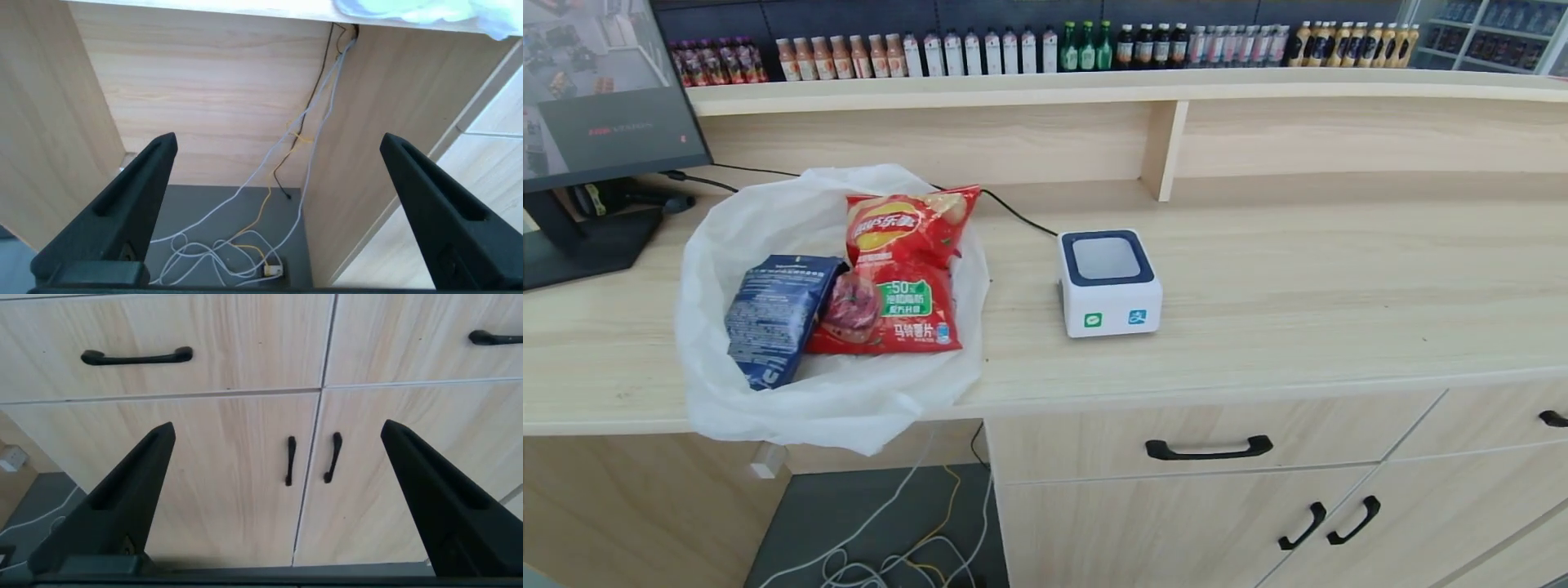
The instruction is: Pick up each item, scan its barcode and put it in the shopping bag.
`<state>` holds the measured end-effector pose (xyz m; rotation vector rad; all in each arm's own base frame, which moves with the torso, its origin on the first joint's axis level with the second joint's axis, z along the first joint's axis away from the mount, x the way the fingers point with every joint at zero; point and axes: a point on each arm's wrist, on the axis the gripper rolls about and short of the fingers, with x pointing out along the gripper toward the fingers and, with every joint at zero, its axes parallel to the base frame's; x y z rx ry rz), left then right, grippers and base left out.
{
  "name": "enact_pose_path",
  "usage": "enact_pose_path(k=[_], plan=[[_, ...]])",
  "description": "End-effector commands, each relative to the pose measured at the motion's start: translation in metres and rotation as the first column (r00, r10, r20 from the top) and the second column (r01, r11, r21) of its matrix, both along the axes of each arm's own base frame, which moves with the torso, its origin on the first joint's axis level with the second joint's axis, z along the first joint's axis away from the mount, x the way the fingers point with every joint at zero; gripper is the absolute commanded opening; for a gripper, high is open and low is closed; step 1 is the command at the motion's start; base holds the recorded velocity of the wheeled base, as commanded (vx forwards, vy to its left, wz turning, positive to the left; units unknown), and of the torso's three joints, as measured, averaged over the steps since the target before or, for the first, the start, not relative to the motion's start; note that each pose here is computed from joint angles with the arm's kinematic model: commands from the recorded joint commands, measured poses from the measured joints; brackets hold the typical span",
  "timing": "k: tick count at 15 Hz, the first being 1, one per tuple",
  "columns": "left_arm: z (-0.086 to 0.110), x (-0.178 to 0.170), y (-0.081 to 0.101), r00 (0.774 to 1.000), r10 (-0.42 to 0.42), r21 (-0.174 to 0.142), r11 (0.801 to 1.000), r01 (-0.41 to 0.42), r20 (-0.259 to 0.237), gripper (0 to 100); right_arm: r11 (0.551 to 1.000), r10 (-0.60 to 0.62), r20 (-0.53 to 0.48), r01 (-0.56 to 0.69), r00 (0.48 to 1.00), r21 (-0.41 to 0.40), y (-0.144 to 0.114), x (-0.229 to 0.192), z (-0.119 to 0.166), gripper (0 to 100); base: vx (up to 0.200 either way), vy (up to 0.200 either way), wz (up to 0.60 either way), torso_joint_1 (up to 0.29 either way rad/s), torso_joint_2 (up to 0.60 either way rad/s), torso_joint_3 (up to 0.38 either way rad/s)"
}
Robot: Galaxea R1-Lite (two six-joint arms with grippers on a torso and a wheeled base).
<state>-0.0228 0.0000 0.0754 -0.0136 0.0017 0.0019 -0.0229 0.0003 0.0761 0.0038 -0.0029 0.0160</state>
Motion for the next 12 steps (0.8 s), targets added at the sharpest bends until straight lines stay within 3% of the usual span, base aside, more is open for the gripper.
enact_pose_path(k=[1,12], plan=[[0.0000,0.0000,0.0000,1.000,0.001,0.001,1.000,-0.001,0.000,100,1.000,-0.001,0.000,0.001,1.000,0.002,0.0000,0.0000,0.0000,100,0.000,0.000,0.00,0.000,0.00,0.000],[0.0000,0.0000,0.0000,1.000,0.000,0.007,1.000,0.000,0.000,100,1.000,-0.001,0.000,0.001,1.000,0.005,0.0000,0.0000,0.0000,100,0.000,0.000,0.00,0.000,0.00,0.000]])
